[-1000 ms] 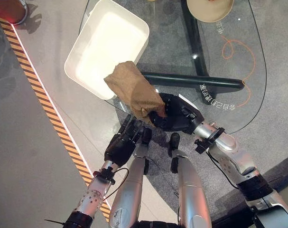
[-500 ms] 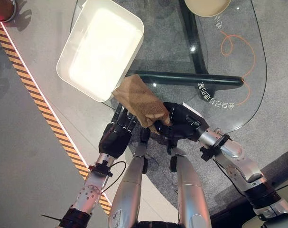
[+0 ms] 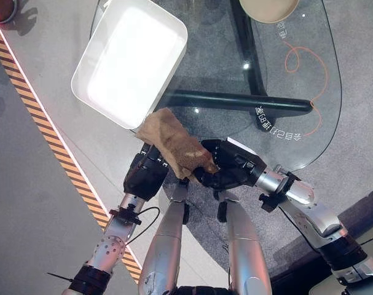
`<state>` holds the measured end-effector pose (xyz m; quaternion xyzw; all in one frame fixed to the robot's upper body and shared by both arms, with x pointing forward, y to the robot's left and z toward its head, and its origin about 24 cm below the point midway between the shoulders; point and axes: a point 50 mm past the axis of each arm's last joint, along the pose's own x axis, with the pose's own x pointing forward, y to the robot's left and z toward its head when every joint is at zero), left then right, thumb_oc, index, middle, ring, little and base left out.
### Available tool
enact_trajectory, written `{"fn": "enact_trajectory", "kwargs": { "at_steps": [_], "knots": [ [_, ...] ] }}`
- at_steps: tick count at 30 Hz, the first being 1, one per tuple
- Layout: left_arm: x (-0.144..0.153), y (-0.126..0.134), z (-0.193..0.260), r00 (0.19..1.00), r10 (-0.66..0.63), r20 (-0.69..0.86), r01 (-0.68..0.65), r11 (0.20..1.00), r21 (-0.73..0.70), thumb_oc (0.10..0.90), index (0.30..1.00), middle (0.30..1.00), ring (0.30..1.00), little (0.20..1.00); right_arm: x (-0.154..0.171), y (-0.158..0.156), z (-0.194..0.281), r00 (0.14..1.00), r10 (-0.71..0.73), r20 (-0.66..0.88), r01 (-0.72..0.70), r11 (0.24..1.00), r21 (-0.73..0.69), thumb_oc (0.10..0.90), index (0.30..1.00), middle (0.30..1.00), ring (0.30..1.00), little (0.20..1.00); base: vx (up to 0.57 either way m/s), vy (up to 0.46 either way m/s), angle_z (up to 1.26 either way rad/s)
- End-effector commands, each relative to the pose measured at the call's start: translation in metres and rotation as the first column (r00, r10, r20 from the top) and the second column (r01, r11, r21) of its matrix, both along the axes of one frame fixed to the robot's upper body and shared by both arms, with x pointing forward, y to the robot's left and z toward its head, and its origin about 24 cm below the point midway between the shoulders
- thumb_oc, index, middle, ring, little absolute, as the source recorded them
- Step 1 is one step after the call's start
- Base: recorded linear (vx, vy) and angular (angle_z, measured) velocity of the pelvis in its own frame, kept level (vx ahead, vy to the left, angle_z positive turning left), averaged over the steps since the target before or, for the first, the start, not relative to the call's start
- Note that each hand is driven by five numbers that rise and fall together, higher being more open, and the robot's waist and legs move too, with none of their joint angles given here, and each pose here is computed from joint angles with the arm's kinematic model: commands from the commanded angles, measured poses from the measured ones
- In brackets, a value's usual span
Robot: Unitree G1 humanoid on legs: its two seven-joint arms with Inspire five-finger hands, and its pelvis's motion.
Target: Wipe the table with a cloth and put it in the basket.
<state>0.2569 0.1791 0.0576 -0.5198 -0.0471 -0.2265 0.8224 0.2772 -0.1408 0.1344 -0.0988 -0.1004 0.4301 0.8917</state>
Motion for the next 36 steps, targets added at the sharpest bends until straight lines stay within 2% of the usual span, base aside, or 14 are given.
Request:
{"fn": "enact_trajectory", "kwargs": {
  "at_steps": [1,10,16,20,24,26,28,36],
  "knots": [
    [-0.007,-0.014,0.036,0.965,-0.108,0.238,0.11,0.994,0.005,0.8,0.9,0.9,0.9,0.9,-0.034,0.039,0.044,0.933,0.273,0.233,-0.298,0.952,0.077,0.1,0.3,0.3,0.3,0.2,0.0,0.0,0.0],
    [-0.008,-0.019,0.046,0.929,-0.142,0.342,0.157,0.987,-0.018,0.8,0.9,0.9,0.9,0.9,-0.036,0.047,0.036,0.923,0.334,0.191,-0.338,0.941,-0.009,0.1,0.3,0.3,0.3,0.2,0.0,0.0,0.0],
    [-0.009,-0.025,0.057,0.878,-0.181,0.444,0.212,0.977,-0.02,0.8,0.9,0.9,0.9,0.9,-0.036,0.052,0.031,0.911,0.382,0.152,-0.378,0.924,-0.061,0.1,0.3,0.3,0.3,0.2,0.0,0.0,0.0],
    [-0.012,-0.033,0.067,0.822,-0.24,0.516,0.282,0.959,-0.005,0.8,0.9,0.9,0.9,0.9,-0.036,0.055,0.031,0.908,0.398,0.132,-0.393,0.917,-0.066,0.1,0.3,0.3,0.3,0.2,0.0,0.0,0.0],
    [-0.02,-0.042,0.08,0.715,-0.303,0.63,0.407,0.913,-0.022,0.8,0.9,0.9,0.9,0.9,-0.037,0.058,0.029,0.906,0.41,0.109,-0.406,0.912,-0.063,0.1,0.3,0.3,0.3,0.2,0.0,0.008,0.0],
    [-0.021,-0.043,0.082,0.693,-0.31,0.651,0.424,0.906,-0.019,0.8,0.9,0.9,0.9,0.9,-0.037,0.058,0.028,0.905,0.412,0.103,-0.408,0.911,-0.061,0.1,0.3,0.3,0.3,0.2,0.0,0.0,0.0],
    [-0.025,-0.044,0.087,0.633,-0.318,0.705,0.453,0.891,-0.005,0.8,0.9,0.9,0.9,0.9,-0.037,0.059,0.025,0.903,0.42,0.086,-0.416,0.907,-0.063,0.1,0.3,0.3,0.3,0.2,-0.01,0.036,-0.02],
    [-0.025,-0.044,0.093,0.583,-0.333,0.741,0.484,0.875,0.013,0.8,0.9,0.9,0.9,0.9,-0.035,0.059,0.019,0.906,0.423,0.034,-0.421,0.906,-0.055,0.1,0.3,0.3,0.3,0.2,0.0,0.012,-0.02]
  ]
}}
